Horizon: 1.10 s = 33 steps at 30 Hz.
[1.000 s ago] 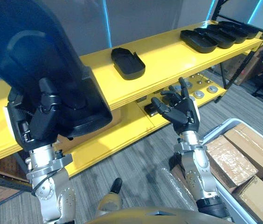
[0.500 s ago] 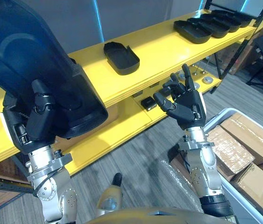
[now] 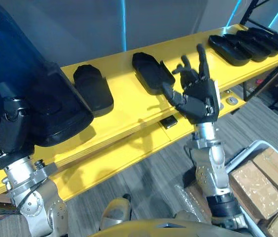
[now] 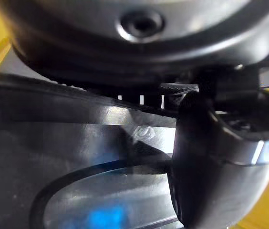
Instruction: Walk over and take three plastic housings, then place them on the shelf
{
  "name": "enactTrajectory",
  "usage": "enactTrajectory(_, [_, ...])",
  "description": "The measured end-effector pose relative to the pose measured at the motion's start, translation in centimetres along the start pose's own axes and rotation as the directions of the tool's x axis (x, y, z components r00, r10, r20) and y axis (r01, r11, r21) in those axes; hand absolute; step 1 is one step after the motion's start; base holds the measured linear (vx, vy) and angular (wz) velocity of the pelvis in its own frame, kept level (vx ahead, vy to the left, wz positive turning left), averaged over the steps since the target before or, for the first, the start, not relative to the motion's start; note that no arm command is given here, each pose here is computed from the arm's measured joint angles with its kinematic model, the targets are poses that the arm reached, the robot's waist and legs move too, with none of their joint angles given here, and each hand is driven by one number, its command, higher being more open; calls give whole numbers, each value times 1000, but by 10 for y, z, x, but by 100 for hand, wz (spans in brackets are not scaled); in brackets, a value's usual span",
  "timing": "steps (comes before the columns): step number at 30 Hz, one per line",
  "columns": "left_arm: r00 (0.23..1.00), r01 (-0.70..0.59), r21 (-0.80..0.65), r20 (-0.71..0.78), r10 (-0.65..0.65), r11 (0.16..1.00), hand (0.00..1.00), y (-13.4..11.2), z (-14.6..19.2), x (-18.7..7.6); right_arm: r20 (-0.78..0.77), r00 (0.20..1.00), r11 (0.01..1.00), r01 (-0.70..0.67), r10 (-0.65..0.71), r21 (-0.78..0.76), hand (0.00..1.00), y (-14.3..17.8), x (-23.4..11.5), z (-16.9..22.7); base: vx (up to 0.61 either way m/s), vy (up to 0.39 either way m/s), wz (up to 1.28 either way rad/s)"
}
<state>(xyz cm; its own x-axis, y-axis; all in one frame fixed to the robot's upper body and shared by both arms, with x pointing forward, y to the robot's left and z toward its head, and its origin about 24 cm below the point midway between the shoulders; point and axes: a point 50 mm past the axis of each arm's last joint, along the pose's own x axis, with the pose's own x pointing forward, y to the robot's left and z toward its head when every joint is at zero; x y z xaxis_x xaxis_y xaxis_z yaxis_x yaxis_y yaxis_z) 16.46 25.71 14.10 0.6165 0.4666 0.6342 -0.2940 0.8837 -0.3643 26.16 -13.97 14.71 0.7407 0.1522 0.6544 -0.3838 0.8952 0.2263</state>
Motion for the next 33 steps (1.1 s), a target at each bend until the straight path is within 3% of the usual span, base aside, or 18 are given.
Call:
enactTrajectory(2, [1000,-15,-23,-23,15,1000,0,-1,-12,7,89,996,999,-28,30,-25,100,0,17,17,575,-536,184])
enactTrajectory(7, [997,-10,-41,-76,6,999,0,0,-17,-7,92,995,997,-20,27,-80,100,-11,21,25,235,-289,65])
enactTrajectory(14, [983,74,-144,-155,-96,987,0,-28,-31,-16,107,993,990,59,-45,-125,100,-29,5,41,40,-43,91])
enactTrajectory(20, [968,67,-143,-230,-100,987,0,-31,-44,-25,55,995,991,94,-89,-98,100,-40,-14,35,0,204,89])
enactTrajectory(25, [965,-2,-129,-262,-32,992,0,-16,-43,-38,21,1000,1000,17,-18,5,100,-19,0,16,-97,367,-39])
enactTrajectory(33, [921,168,-142,-331,-206,976,0,-30,-52,-32,-48,991,989,131,-128,64,100,-12,-26,-4,-47,343,-7])
